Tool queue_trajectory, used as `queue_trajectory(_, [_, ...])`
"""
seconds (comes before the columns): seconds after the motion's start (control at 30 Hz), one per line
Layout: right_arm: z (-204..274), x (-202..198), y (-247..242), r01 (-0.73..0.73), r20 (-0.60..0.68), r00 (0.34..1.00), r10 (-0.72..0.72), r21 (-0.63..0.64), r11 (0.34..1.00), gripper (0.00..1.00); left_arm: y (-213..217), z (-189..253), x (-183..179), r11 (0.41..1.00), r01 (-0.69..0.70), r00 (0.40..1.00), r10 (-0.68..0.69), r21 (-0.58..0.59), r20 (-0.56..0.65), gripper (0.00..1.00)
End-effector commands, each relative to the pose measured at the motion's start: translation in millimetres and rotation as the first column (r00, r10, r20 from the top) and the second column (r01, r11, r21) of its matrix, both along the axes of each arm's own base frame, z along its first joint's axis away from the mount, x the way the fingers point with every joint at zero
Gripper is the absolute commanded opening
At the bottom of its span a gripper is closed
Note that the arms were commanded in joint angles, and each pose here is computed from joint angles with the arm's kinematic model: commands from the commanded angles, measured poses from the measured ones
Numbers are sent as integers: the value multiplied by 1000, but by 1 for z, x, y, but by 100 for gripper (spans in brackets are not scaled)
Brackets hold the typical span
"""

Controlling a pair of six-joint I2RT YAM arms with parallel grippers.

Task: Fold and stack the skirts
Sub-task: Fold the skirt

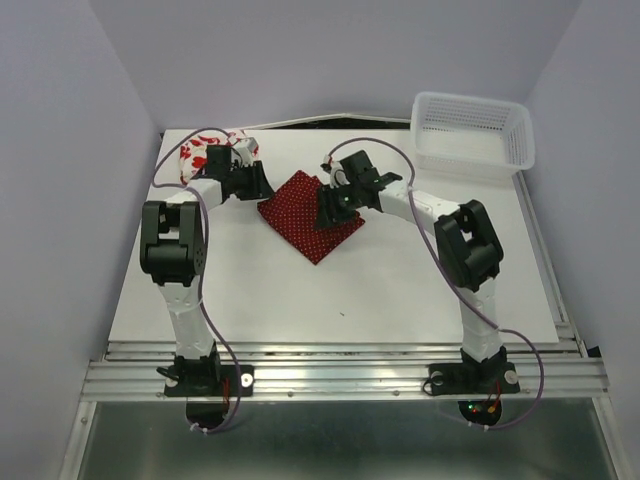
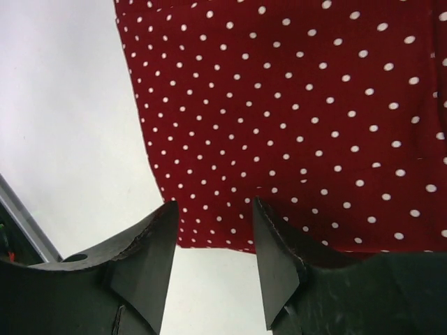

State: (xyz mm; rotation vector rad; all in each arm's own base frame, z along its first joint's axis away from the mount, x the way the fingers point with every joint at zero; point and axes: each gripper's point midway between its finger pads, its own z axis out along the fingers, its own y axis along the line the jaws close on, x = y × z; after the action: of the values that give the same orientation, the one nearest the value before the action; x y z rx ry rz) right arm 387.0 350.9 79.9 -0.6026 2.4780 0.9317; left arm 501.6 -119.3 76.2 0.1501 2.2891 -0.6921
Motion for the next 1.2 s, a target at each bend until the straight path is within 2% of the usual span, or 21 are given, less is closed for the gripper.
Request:
queue_trajectory(0.0, [15,12,-5,18,58,998,-16,-19,1000,52,-8,0,-20,998,32,999,-35,-57,-37,48])
queue_trajectory(0.13, [-16,34,-41,93,100,992,-76,-174,980,51,-17,-16,-51,992,51,991,-65,-114,-121,45])
queue_trajectory(0.3, [-44,69,-84,148,101,987,-126,-258,955,50,-29,-35,-103,987,77,972,-106,-140,-209,41])
queue_trajectory(0.4, [-39,95,-96,161,146,982,-124,-281,946,50,-44,-29,-133,973,114,963,-157,-198,-218,40])
queue_trajectory(0.47, [-20,112,-98,155,210,973,-98,-279,948,50,-53,-8,-151,954,157,964,-205,-256,-170,44])
queue_trajectory(0.6, [35,126,-85,160,300,949,-99,-189,969,51,-60,31,-167,938,218,967,-245,-270,-72,54])
queue_trajectory(0.7, [87,116,-58,177,349,928,-132,-99,979,53,-36,69,-154,974,149,988,-140,-173,63,69])
queue_trajectory(0.73, [111,108,-48,186,370,917,-150,-61,981,53,-25,78,-148,984,103,991,-89,-147,98,85])
queue_trajectory(0.77, [119,103,-41,209,396,903,-167,-66,976,53,-11,94,-142,994,28,987,-11,-105,158,96])
queue_trajectory(0.8, [126,96,-29,208,414,895,-166,-59,976,54,-3,101,-137,995,-27,984,44,-99,174,98])
queue_trajectory(0.87, [135,74,7,194,441,885,-148,-62,979,60,20,110,-129,986,-150,967,163,-76,195,98])
queue_trajectory(0.93, [138,55,42,196,475,869,-139,-73,978,61,31,110,-128,969,-212,961,231,-127,153,98])
queue_trajectory(1.0, [113,55,55,243,502,854,-137,-153,958,62,60,106,-123,935,-323,932,342,-150,125,98])
queue_trajectory(1.17, [82,46,97,250,551,829,-92,-219,943,63,92,109,-125,879,-431,878,461,-204,131,98])
